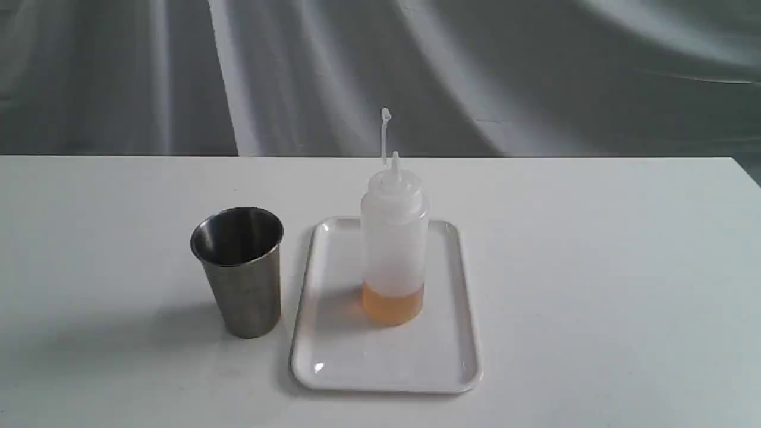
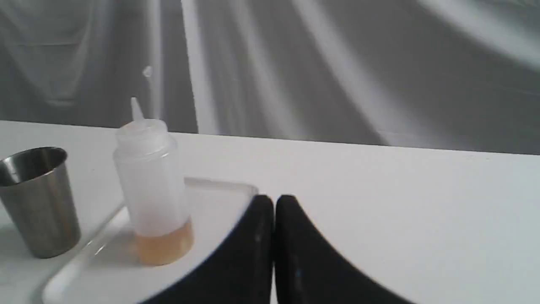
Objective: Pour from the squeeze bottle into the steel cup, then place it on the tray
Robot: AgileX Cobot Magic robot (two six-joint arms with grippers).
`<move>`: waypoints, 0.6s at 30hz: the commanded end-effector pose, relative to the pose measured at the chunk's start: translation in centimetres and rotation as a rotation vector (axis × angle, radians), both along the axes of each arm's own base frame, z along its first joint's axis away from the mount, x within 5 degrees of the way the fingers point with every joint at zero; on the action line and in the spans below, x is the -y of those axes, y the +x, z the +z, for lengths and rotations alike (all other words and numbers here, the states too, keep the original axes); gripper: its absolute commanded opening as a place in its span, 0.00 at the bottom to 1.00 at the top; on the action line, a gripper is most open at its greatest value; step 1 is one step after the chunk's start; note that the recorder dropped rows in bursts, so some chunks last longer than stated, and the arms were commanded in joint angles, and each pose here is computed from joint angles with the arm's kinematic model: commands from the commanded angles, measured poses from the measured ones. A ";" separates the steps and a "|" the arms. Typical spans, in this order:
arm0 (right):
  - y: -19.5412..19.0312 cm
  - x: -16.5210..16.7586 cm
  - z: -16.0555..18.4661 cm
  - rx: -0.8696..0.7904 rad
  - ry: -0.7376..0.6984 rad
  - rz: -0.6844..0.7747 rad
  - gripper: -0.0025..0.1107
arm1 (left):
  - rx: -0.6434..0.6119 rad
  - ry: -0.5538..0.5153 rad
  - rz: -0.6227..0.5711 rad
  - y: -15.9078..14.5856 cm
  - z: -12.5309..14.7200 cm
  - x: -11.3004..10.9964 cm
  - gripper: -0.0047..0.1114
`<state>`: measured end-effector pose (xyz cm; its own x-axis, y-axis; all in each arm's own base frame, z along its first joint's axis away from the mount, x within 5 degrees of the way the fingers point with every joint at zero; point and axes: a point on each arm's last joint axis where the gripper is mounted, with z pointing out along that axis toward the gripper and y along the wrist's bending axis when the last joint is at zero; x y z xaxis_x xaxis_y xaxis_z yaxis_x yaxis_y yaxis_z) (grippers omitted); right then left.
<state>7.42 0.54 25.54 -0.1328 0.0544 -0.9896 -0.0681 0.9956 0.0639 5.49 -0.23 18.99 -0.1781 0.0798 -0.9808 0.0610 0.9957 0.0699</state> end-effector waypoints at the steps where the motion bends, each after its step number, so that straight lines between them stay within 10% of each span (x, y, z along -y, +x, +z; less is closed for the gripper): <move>1: -0.2 0.3 -1.8 0.017 -0.015 -0.036 0.02 | 0.005 -0.006 -0.005 0.0 -0.1 0.0 0.04; 18: -1.1 0.6 -6.5 -0.064 -0.073 -0.064 0.02 | 0.005 -0.005 -0.005 0.0 -0.1 0.0 0.04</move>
<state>6.38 -0.01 19.18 -0.1935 0.0077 -0.9811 -0.0067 0.9999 0.0092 5.49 -0.23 18.99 -0.1781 0.0798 -0.9808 0.0610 0.9957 0.0699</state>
